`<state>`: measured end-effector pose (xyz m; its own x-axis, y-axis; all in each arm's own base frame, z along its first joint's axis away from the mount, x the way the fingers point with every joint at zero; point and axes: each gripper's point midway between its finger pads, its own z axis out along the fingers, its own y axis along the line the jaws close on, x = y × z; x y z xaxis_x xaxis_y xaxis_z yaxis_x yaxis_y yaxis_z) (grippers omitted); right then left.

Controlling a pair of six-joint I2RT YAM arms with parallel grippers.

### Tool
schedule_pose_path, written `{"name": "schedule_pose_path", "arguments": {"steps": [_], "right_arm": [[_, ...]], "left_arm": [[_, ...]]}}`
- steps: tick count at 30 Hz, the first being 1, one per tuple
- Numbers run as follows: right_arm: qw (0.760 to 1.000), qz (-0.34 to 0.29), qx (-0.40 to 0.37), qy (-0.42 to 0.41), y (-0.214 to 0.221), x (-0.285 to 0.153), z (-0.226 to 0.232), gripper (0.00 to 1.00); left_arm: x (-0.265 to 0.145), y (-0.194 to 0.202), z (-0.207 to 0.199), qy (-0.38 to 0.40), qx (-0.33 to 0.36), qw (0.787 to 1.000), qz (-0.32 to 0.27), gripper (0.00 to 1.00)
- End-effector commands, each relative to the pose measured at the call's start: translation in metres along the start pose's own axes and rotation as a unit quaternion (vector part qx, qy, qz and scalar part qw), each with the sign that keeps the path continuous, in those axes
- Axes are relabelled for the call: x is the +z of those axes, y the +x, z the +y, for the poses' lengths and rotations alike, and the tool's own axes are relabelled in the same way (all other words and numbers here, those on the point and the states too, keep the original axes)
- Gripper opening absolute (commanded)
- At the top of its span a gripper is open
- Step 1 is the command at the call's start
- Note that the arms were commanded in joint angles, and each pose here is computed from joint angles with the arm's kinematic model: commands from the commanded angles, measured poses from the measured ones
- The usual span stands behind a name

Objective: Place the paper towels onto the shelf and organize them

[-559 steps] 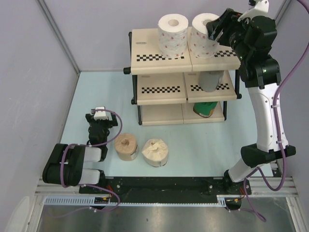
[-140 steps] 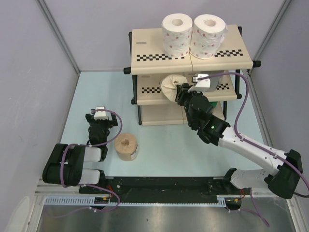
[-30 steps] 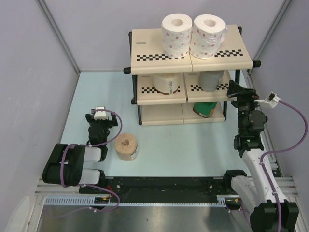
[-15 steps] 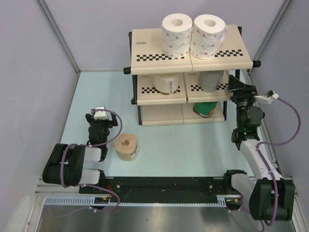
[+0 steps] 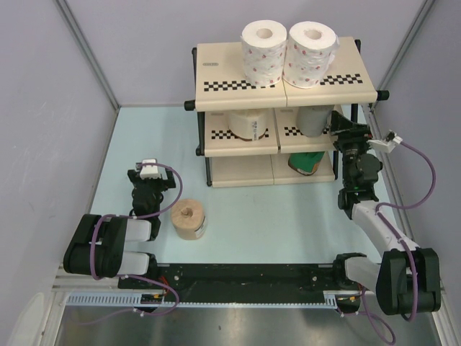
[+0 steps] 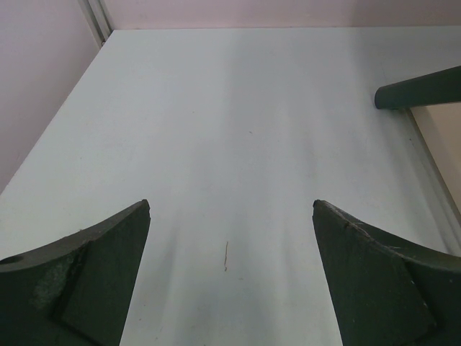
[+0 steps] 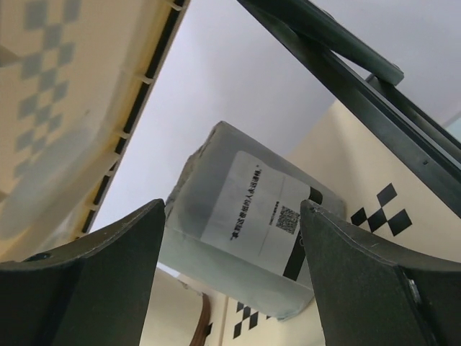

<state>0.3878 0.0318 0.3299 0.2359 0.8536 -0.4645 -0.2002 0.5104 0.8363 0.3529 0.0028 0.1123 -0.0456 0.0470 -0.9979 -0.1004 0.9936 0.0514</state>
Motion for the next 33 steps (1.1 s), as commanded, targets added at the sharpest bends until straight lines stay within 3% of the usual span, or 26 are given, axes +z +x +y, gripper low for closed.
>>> {"name": "schedule_pose_path", "arguments": {"steps": [1,13,21,33], "right_arm": [[0.998,-0.055,0.002,-0.029,-0.022,0.017,0.027,0.80],[0.998,-0.064,0.001,-0.027,-0.018,0.041,0.027,0.80],[0.997,-0.070,-0.015,-0.022,-0.018,0.058,0.028,0.88],[0.999,-0.049,-0.002,-0.014,-0.004,0.080,0.018,0.88]], "left_arm": [[0.004,-0.019,-0.002,0.007,-0.009,0.999,-0.032,1.00],[0.004,-0.019,-0.002,0.007,-0.009,0.999,-0.031,1.00],[0.004,-0.019,-0.002,0.007,-0.010,0.999,-0.032,1.00],[0.004,-0.019,-0.002,0.007,-0.009,0.999,-0.032,1.00]]}}
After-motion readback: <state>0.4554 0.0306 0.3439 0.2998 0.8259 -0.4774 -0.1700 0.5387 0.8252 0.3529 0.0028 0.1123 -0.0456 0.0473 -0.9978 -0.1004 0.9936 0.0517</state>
